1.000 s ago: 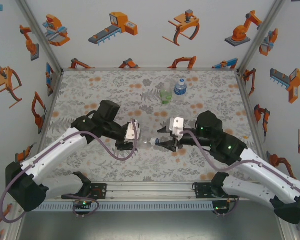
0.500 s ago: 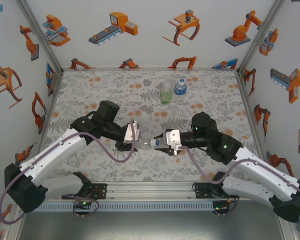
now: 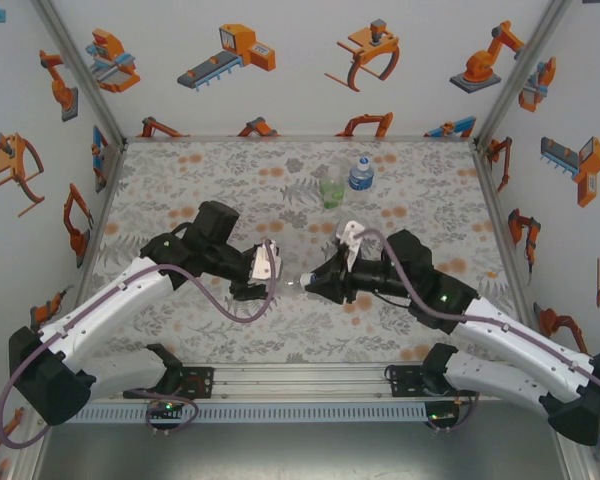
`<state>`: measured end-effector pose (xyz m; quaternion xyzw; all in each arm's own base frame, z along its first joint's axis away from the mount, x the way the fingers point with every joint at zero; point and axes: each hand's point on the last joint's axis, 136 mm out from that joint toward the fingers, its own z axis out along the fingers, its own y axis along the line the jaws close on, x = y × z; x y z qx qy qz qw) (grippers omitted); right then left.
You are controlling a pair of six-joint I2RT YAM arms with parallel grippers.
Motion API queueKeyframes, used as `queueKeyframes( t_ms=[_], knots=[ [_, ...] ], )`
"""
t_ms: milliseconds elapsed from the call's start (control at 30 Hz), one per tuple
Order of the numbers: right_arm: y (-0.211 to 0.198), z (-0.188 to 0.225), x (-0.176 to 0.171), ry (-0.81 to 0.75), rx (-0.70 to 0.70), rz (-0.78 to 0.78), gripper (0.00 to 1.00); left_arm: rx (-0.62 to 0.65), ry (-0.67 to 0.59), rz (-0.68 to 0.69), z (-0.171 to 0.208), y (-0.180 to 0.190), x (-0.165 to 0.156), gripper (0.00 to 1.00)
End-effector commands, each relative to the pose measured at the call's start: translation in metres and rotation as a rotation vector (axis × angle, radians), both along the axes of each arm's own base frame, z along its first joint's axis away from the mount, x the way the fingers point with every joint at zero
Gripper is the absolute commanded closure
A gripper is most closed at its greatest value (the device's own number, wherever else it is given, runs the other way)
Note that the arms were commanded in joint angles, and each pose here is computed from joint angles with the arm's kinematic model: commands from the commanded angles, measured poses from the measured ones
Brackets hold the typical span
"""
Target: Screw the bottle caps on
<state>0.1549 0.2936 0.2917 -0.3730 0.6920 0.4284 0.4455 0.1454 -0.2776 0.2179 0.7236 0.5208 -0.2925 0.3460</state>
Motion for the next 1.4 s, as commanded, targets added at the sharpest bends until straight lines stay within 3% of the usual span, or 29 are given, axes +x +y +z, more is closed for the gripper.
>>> queueKeyframes(
  t_ms=[0, 133, 267, 300, 467, 500, 533, 733, 933, 1100, 1367],
  knots=[
    [-0.024, -0.028, 0.050, 0.568, 0.186, -0.482, 1.00, -0.026, -0.014, -0.032, 0.008, -0.004, -0.005, 1.00],
    [-0.020, -0.049, 0.049, 0.885, 0.291, -0.569, 1.00, -0.011, -0.018, -0.010, 0.006, -0.003, 0.000, 1.00],
    [-0.016, -0.043, 0.051, 0.947, 0.364, -0.566, 1.00, -0.003, -0.017, 0.004, 0.006, -0.004, 0.003, 0.99],
    [-0.016, -0.041, 0.051, 0.943, 0.365, -0.566, 1.00, -0.001, -0.016, 0.006, 0.005, -0.004, 0.003, 0.94],
    [-0.016, -0.034, 0.052, 0.904, 0.337, -0.562, 1.00, 0.001, -0.022, 0.022, 0.007, -0.003, 0.005, 0.59],
    [-0.016, -0.033, 0.052, 0.892, 0.329, -0.559, 1.00, 0.005, -0.024, 0.030, 0.007, -0.002, 0.006, 0.48],
    [-0.016, -0.032, 0.054, 0.890, 0.324, -0.570, 1.00, 0.007, -0.027, 0.033, 0.007, -0.002, 0.006, 0.04],
    [-0.025, -0.039, 0.069, 0.744, 0.164, -0.635, 1.00, 0.015, -0.025, 0.053, 0.006, -0.003, 0.010, 0.03],
    [-0.040, -0.036, 0.105, 0.547, -0.100, -0.703, 1.00, 0.045, -0.083, 0.145, 0.005, 0.003, 0.025, 0.03],
    [-0.037, -0.032, 0.149, 0.441, -0.280, -0.697, 1.00, 0.054, -0.146, 0.228, 0.006, 0.009, 0.040, 0.03],
    [-0.023, -0.035, 0.230, 0.296, -0.486, -0.663, 1.00, 0.065, -0.176, 0.251, 0.002, 0.013, 0.044, 0.03]
  ],
)
